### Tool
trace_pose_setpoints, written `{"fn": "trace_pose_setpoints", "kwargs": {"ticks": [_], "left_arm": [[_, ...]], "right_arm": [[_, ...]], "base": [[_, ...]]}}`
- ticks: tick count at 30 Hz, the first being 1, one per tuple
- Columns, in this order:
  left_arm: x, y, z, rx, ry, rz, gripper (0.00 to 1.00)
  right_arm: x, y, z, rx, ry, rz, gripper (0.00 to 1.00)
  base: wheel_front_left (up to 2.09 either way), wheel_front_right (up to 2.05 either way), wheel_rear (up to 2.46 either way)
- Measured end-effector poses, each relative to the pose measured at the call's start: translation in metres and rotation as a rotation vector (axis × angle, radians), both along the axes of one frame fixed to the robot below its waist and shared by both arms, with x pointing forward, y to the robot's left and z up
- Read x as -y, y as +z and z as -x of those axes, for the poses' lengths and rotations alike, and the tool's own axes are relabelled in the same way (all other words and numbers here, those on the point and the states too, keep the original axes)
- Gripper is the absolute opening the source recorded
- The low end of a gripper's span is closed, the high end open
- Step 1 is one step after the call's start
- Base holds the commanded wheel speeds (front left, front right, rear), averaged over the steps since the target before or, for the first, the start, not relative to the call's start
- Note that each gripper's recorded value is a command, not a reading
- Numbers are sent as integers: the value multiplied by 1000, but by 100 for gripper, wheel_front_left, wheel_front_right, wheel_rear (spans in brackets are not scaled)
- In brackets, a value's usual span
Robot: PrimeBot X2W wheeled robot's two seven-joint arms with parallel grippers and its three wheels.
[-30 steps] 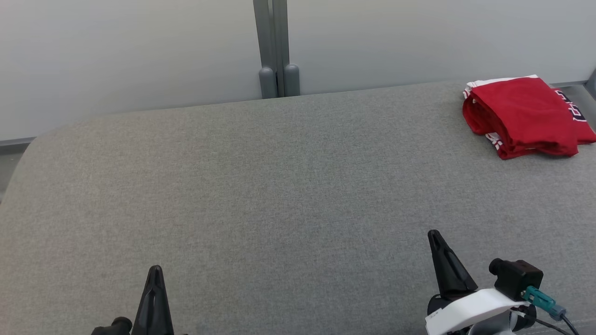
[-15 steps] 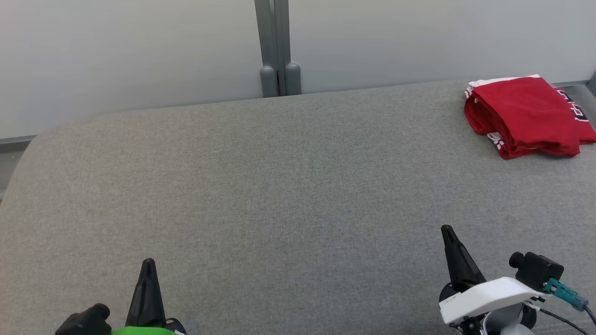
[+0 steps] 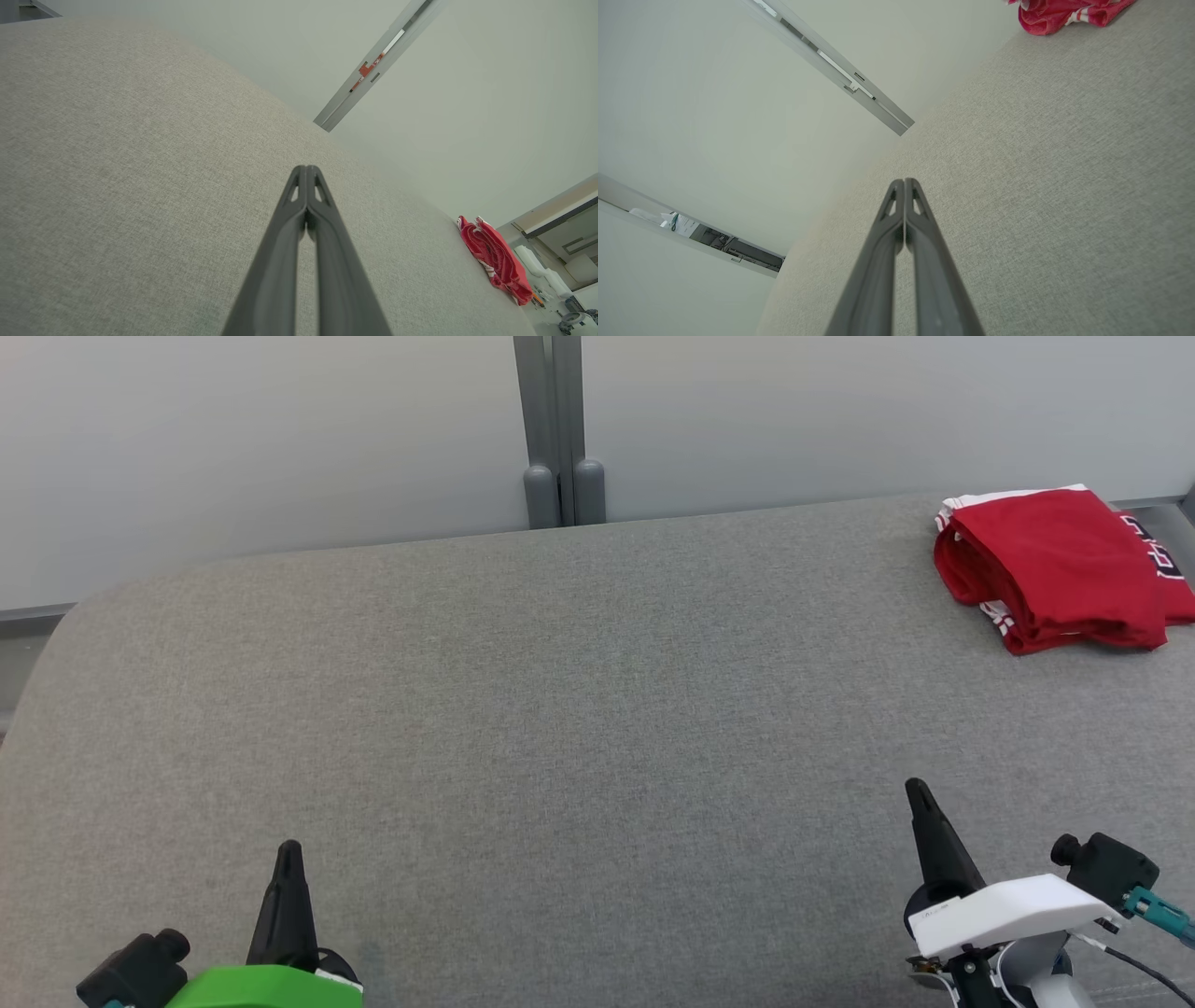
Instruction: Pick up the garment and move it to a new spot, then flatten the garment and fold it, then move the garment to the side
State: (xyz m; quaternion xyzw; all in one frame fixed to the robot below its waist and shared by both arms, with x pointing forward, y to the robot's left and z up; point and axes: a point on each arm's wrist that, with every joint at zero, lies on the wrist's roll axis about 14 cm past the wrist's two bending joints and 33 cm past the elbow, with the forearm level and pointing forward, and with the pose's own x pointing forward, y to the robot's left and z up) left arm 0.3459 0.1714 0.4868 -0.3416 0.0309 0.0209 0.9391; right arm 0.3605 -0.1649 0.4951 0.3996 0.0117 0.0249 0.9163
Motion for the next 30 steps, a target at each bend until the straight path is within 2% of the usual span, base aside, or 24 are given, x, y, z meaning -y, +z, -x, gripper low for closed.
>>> {"fn": "trace_pose_setpoints", "kwargs": {"ticks": [30], "left_arm": [[-10, 0, -17, -16, 15, 377, 0]], "right_arm": [[18, 1, -12, -38, -43, -318, 0]], "base": [[0, 0, 0]]}}
